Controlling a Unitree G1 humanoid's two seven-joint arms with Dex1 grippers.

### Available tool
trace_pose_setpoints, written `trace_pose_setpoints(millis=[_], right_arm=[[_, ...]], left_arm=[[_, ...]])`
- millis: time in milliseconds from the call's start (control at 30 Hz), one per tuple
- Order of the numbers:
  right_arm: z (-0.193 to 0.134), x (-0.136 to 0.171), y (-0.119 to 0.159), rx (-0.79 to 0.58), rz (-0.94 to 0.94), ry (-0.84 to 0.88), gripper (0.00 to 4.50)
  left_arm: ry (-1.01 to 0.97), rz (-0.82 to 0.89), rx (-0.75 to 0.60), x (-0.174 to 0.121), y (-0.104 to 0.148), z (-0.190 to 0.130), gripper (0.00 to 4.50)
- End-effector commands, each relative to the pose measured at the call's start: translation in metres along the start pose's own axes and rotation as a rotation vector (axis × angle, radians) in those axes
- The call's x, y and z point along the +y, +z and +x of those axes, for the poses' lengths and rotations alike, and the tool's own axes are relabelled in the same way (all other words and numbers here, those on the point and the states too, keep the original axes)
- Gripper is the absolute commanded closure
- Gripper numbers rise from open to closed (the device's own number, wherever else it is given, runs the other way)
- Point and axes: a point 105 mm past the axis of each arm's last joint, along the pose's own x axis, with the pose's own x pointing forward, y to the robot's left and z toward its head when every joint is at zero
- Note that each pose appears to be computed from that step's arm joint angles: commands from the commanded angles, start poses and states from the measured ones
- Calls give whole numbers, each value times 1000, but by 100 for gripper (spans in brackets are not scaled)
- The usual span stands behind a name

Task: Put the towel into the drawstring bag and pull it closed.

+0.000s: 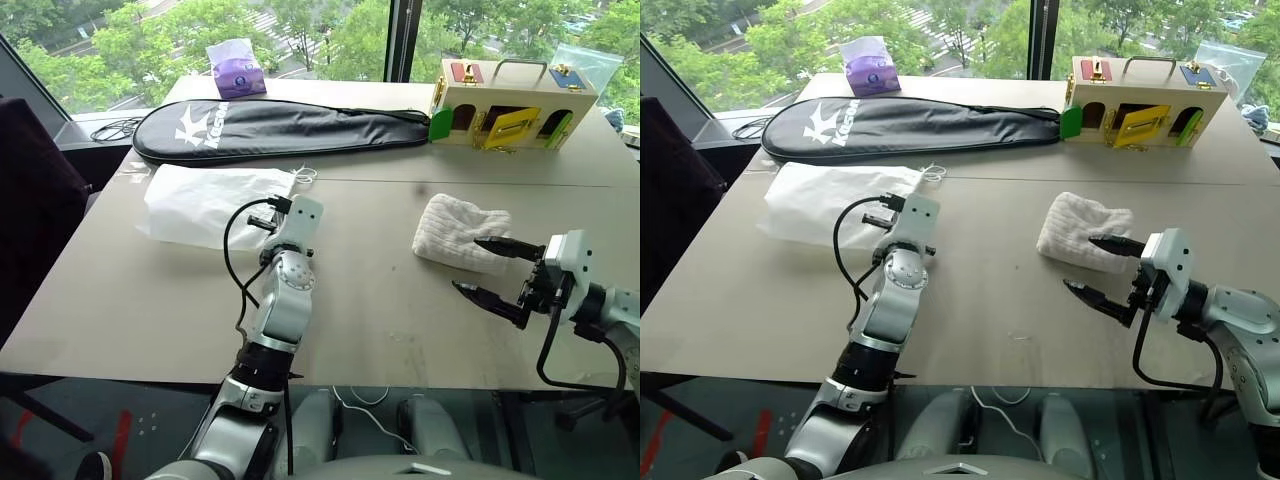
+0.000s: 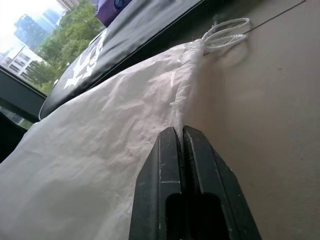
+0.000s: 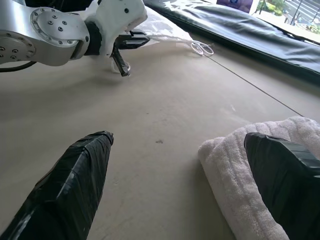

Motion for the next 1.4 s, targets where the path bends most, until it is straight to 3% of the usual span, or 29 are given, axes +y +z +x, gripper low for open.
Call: trace_pose_setpoints(millis=[33, 100, 167, 333, 533, 700, 833, 1000, 1100, 1267, 1333, 1400], right_arm=[[1, -3, 10, -28, -44, 0, 0], [1, -4, 11, -29, -44, -1, 0], [2, -7, 10, -26, -49, -7, 0], [8, -24, 2, 25, -131, -112, 0], [33, -36, -20, 151, -257, -224, 0], [35, -43, -45, 333, -507, -254, 0], [32, -59, -48, 394, -717, -312, 0], [32, -63, -54, 431, -810, -312, 0], [35, -67, -50, 395, -804, -351, 0], [38, -50, -52, 304, -685, -305, 0], [37, -43, -55, 300, -669, -276, 0], [35, -38, -53, 274, -611, -278, 0]], left_arm=[[-114, -148, -186, 9, 35, -8, 441], [-226, -264, -289, 10, 50, -15, 441], [-325, -250, -387, 15, 58, -27, 441], [-442, -198, -482, 28, 62, -37, 441], [-572, -188, -503, 40, 74, -31, 441], [-638, -177, -485, 51, 83, -29, 441], [-644, -179, -496, 60, 92, -28, 441], [-692, -270, -488, 62, 93, -33, 441], [-793, -298, -461, 57, 78, -47, 441], [-856, -106, -385, 48, 18, -65, 441], [-851, -80, -375, 46, 6, -68, 441], [-822, -141, -348, 44, -7, -68, 441]])
